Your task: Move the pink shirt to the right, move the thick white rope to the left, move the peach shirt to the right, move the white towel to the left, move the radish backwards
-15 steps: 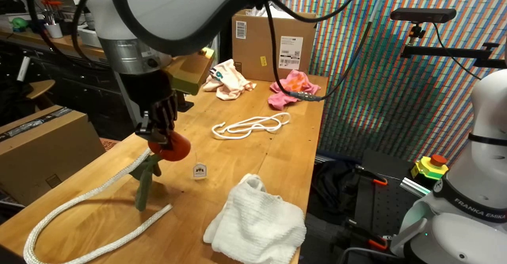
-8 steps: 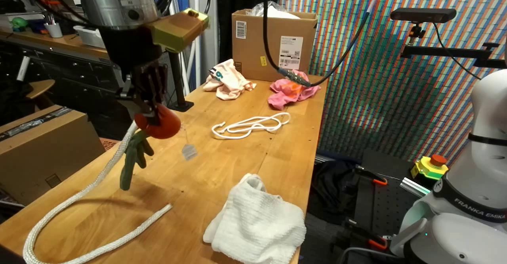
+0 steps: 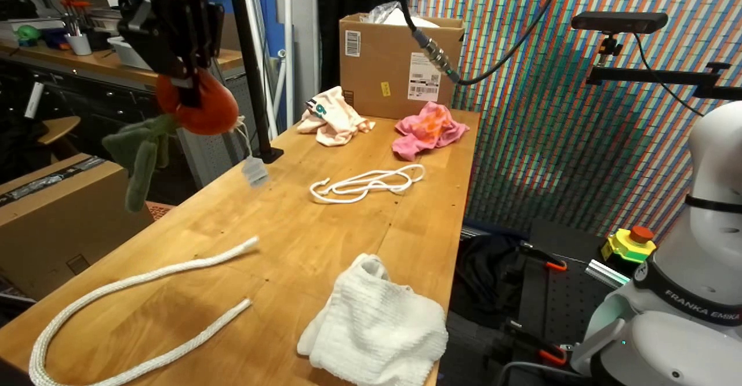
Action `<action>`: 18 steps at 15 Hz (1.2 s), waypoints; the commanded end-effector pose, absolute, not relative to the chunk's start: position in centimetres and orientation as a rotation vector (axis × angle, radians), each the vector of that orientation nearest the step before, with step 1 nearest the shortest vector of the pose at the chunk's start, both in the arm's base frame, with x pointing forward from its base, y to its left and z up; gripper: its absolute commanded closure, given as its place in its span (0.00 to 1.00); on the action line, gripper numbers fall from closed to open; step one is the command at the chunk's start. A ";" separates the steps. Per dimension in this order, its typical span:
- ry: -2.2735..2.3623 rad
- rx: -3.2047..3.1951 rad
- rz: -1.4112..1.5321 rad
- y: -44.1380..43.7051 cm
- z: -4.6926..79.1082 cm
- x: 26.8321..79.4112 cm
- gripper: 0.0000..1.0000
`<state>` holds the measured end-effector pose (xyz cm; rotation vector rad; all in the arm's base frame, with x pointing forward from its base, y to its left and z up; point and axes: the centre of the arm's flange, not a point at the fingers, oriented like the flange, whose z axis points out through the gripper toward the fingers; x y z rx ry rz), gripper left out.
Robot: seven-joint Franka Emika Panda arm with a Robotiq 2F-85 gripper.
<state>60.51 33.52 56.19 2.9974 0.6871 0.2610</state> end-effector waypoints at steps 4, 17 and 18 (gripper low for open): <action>0.655 2.940 0.428 32.8 59.6 61.0 0.92; 0.466 2.772 0.526 24.8 48.4 73.7 0.92; 0.451 2.761 0.529 24.2 47.5 74.6 0.92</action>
